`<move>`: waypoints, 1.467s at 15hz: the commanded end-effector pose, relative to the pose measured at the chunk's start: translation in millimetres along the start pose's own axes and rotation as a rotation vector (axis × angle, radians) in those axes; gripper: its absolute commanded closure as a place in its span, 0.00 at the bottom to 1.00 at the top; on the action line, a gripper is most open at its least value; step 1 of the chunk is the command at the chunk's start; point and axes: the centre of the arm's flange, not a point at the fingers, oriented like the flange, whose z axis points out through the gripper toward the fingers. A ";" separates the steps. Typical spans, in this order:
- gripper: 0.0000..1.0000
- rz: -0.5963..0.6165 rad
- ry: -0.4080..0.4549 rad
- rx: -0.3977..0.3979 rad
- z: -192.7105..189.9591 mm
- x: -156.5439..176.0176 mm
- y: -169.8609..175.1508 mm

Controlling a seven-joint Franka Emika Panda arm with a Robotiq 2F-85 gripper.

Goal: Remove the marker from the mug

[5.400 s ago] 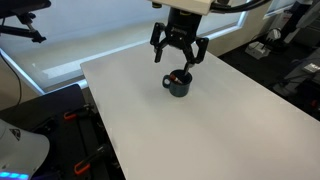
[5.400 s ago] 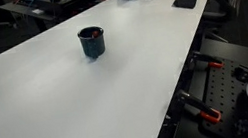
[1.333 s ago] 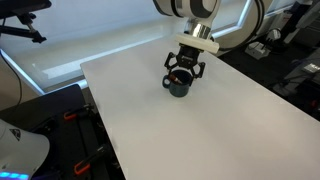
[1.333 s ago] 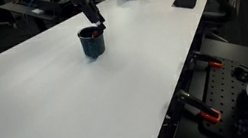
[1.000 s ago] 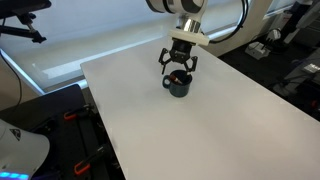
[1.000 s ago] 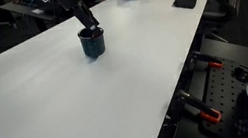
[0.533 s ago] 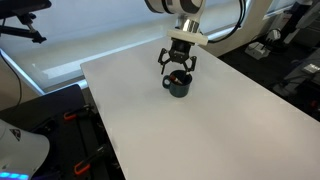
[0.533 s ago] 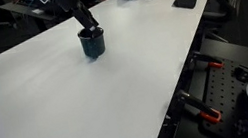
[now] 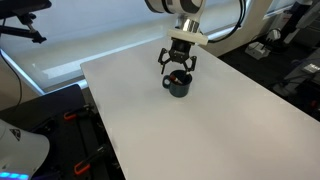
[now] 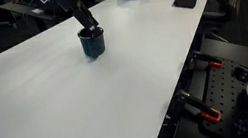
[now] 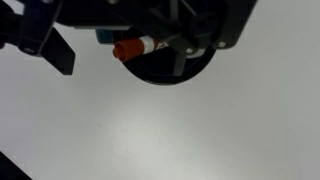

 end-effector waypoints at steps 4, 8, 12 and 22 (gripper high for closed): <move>0.00 0.000 0.000 0.000 0.0 0.0 0.0; 0.00 0.000 0.000 0.000 0.0 0.0 0.0; 0.41 -0.012 0.014 -0.027 2.2 0.2 -1.5; 1.00 -0.027 0.021 -0.041 4.5 -0.3 0.1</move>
